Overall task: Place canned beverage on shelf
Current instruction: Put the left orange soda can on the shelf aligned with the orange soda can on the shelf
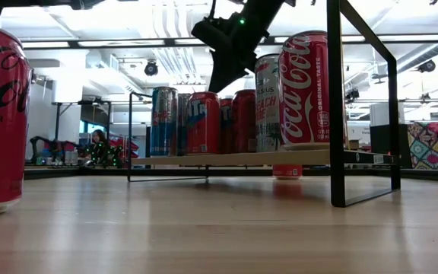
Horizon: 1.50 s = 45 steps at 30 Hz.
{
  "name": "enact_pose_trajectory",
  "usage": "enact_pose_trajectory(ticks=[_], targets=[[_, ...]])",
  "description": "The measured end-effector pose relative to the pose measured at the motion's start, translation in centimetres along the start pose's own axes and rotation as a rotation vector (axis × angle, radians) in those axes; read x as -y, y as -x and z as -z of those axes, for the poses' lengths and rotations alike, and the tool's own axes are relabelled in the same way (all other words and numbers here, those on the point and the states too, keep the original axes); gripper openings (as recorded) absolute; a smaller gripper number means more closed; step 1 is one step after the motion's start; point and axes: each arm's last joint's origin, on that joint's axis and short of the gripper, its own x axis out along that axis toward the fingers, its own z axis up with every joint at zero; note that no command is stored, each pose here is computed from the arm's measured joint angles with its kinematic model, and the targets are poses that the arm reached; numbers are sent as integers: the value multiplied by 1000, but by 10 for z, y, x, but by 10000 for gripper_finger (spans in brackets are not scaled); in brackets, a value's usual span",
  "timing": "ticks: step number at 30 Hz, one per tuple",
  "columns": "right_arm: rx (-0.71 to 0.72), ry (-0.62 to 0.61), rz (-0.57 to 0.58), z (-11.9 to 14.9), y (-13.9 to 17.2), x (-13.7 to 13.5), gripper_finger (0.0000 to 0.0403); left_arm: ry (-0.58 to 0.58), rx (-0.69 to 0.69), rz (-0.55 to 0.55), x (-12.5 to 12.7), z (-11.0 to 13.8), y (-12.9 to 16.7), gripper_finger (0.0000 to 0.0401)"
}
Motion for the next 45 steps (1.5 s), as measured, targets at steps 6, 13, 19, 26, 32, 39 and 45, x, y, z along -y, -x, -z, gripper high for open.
enact_pose_trajectory(ticks=[6, 13, 19, 26, 32, 39, 45], targets=[[-1, -3, 1, 0, 0, 0, 9, 0, 0, 0, 0, 0, 0, 0], [4, 6, -2, -3, 3, 0, 9, 0, 0, 0, 0, 0, 0, 0], [69, -16, -12, -18, 16, 0, 9, 0, 0, 0, 0, 0, 0, 0], [80, -29, -3, -20, 17, 0, 9, 0, 0, 0, 0, 0, 0, 0], [58, -15, 39, -13, 8, 3, 9, 0, 0, 0, 0, 0, 0, 0], [46, -12, 48, -11, 1, 5, 9, 0, 0, 0, 0, 0, 0, 0], [29, 8, 56, -7, -10, 2, 9, 0, 0, -1, 0, 0, 0, 0]])
